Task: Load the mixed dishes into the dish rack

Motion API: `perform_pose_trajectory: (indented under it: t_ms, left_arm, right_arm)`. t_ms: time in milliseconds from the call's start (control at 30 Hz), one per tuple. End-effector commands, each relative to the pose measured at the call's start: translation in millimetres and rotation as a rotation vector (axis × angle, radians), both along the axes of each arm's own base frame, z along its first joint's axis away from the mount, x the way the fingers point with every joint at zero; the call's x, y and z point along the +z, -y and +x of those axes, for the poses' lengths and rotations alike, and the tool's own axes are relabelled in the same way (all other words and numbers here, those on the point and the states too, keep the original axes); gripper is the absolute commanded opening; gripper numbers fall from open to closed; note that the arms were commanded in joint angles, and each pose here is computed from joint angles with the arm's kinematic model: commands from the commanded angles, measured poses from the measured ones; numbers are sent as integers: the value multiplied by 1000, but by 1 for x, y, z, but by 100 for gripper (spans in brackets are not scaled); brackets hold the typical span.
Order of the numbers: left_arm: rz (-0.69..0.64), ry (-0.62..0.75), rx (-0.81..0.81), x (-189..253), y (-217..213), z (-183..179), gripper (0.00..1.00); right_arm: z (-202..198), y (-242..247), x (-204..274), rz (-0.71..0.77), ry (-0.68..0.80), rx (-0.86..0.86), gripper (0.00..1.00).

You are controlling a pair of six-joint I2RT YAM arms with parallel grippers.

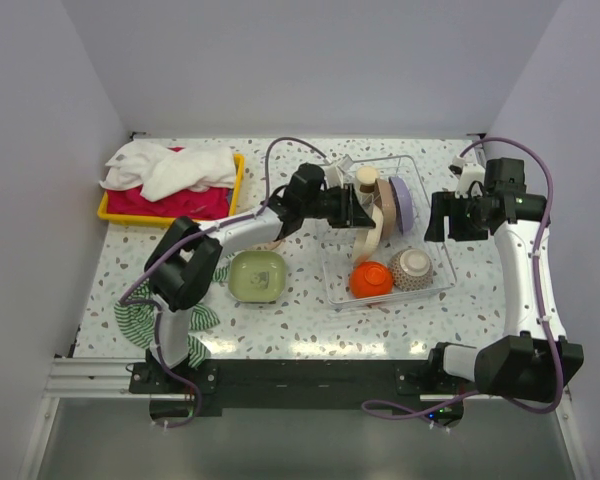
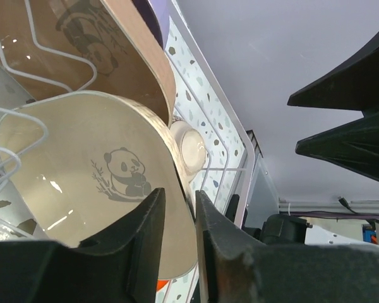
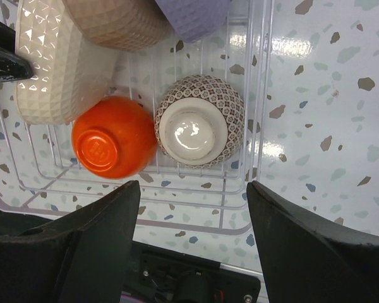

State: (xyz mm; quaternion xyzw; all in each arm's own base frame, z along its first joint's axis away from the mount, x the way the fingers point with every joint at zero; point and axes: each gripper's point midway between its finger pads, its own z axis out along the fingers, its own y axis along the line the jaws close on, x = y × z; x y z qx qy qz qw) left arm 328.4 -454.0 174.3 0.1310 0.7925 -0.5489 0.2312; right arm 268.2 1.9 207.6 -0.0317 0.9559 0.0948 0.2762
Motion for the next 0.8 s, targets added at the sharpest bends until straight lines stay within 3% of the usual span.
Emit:
perform_pose_trajectory:
  t_ms: [0, 167, 500, 767]
  left_arm:
    - [-36, 55, -20, 13, 11, 6, 25]
    - [-68, 68, -20, 26, 12, 8, 0]
    - [-241, -106, 103, 47, 3, 30, 0]
    - [-309, -137, 166, 48, 9, 43, 0]
  right_arm:
    - [3, 0, 10, -2, 42, 5, 73]
    - [5, 1, 12, -2, 41, 4, 73]
    - [15, 4, 17, -10, 35, -14, 73]
    - [21, 8, 20, -20, 29, -27, 73]
